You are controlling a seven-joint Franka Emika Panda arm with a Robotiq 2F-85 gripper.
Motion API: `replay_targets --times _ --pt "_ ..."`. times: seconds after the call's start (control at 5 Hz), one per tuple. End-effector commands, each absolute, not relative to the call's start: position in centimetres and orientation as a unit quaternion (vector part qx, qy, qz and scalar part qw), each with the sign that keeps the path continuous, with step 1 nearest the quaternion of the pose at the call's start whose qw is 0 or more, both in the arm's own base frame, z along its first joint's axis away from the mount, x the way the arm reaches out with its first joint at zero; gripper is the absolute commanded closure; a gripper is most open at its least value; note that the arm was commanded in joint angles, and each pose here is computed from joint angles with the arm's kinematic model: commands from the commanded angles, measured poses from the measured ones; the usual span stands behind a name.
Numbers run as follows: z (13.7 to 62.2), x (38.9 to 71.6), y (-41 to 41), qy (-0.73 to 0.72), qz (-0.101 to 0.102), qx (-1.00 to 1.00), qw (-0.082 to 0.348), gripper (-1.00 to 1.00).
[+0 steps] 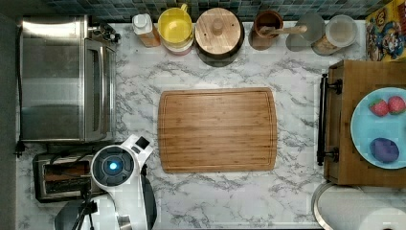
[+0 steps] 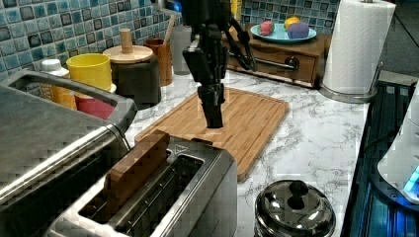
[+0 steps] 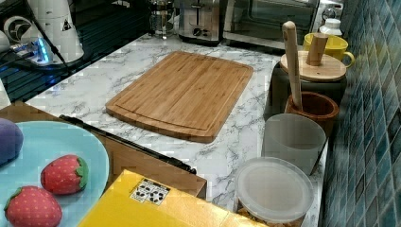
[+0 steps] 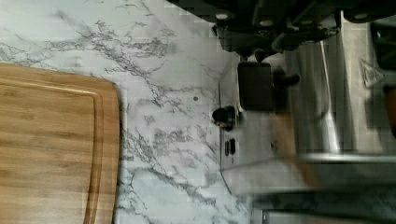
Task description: Turn on the toaster.
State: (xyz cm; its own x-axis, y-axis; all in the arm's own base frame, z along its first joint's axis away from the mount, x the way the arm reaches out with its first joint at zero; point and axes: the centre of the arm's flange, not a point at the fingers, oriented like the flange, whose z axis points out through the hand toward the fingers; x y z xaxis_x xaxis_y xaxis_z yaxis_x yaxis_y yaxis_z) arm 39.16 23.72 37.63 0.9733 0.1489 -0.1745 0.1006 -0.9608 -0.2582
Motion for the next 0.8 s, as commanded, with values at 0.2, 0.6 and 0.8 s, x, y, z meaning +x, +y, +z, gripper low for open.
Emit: replay_targets --times 0.2,0.6,0.8 --pt "38.5 36.6 25.8 -0.094 0.054 -0.980 0.168 1.00" --pt "38.3 36.8 25.5 -0.056 0.037 -0.979 0.190 1.00" --pt "37.5 37.8 25.6 -0.043 0.040 -0.984 0.170 1.00"
